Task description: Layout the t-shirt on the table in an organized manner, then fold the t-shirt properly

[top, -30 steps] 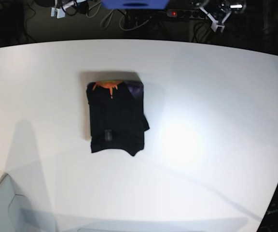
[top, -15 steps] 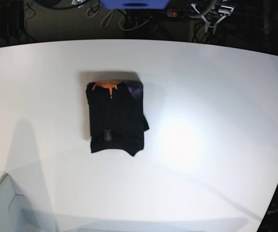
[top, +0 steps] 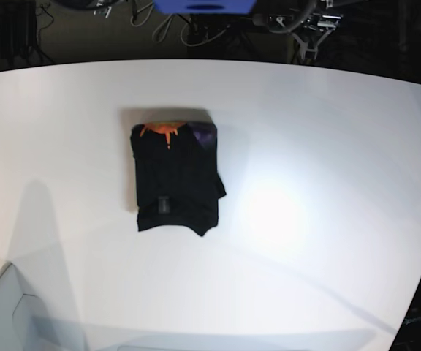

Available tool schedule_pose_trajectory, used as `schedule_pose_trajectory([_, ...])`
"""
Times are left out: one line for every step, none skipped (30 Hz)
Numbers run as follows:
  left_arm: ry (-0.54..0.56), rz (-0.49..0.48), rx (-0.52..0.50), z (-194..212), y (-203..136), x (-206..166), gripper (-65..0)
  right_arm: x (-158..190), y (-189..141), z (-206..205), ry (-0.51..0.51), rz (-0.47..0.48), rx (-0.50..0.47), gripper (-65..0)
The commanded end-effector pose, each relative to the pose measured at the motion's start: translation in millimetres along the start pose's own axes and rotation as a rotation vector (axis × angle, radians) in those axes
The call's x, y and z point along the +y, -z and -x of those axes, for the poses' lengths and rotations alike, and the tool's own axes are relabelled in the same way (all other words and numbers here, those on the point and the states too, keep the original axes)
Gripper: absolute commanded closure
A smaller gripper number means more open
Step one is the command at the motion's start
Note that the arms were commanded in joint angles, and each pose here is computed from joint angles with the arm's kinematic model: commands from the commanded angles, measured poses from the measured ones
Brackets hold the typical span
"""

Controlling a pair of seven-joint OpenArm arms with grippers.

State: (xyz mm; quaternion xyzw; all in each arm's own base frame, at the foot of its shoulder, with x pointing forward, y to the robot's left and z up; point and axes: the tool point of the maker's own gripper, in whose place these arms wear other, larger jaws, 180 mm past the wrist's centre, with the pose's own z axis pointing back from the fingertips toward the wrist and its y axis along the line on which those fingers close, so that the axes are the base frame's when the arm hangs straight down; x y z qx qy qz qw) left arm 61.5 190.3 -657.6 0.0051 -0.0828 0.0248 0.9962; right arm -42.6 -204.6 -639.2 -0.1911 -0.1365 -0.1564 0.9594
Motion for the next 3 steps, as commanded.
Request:
schedule_pose_trajectory([-0.025,-0.016,-0.026,-10.2,0.7,0.1,-3.9,-6.5,1.9,-4.6,-0.021,0.016,-0.016,-1.9])
schedule_pose_trajectory([-0.033,-0.028,-0.028,-10.7,0.9,0.1,-3.9,-6.6,3.7,-9.3,-0.039,0.010,-0.028,-1.9])
schedule_pose_trajectory([-0.038,-0.042,-0.030,-11.2,0.8,2.1,-3.9,-3.6,3.7,-11.1,-0.059,-0.003,-0.035,-1.9])
